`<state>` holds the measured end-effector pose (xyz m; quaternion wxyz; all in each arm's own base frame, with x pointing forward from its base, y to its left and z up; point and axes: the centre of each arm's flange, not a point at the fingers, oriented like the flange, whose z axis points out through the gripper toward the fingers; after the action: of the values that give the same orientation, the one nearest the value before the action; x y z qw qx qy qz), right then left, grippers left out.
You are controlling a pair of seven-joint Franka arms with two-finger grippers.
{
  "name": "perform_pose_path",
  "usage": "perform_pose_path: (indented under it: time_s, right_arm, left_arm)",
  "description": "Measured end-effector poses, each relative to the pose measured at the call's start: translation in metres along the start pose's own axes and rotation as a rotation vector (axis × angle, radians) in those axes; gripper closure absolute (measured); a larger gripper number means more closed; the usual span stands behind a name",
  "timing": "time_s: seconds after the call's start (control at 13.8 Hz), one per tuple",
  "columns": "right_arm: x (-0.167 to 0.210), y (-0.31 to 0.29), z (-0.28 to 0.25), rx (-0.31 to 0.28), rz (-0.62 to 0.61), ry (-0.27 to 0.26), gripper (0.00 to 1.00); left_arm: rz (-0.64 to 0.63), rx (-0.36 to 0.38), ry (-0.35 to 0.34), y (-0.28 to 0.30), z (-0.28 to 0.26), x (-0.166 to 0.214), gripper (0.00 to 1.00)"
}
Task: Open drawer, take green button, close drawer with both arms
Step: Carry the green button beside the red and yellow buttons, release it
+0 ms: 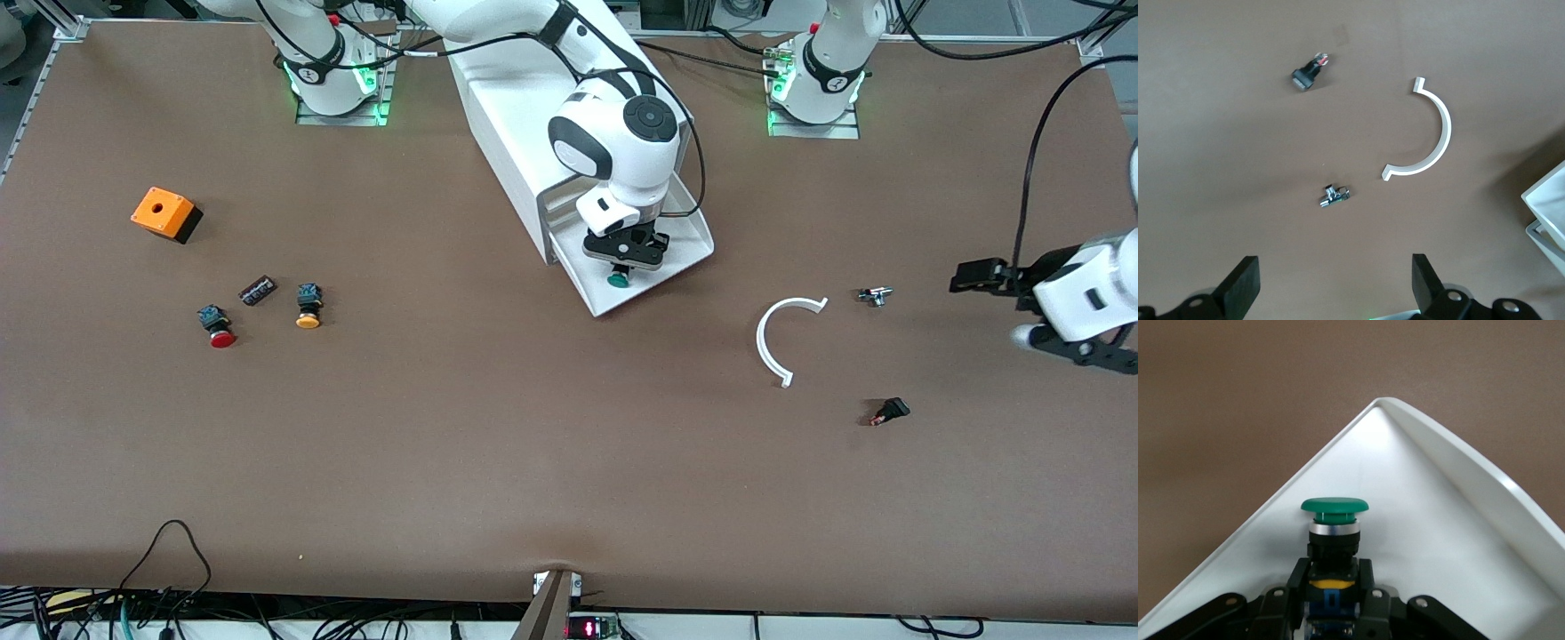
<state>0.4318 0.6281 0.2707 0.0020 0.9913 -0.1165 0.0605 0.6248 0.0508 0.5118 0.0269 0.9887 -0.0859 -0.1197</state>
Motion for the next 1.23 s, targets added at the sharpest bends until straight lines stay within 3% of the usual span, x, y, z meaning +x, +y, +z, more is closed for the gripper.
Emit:
perform_pose_path:
  time_s: [0.22,0.43,0.65,0.87,1.23]
  right_arm:
    - [0.009,0.001,-0.009,0.002,-0.018,0.01,0.67]
    - [0.052,0.013,-0.05,0.031,-0.021,0.015,0.67]
    - [0.119,0.058,-0.127,0.061,-0.107,-0.057,0.67]
    - [0.203,0.146,-0.183,0.066,-0.271,-0.144,0.67]
    - [0.332,0.314,-0.15,0.054,-0.474,-0.232,0.67]
  left_arm:
    - [-0.121,0.025,-0.033,0.012,-0.023,-0.026,0.0]
    - [-0.156,0.053,-0.024,0.034,-0.041,-0.046,0.0]
    - [-0.188,0.058,0.003,0.038,-0.051,-0.07,0.0]
    - [-0.204,0.064,0.054,0.042,-0.059,-0.098,0.0]
    - [-0.212,0.053,0.109,0.046,-0.066,-0.123,0.0]
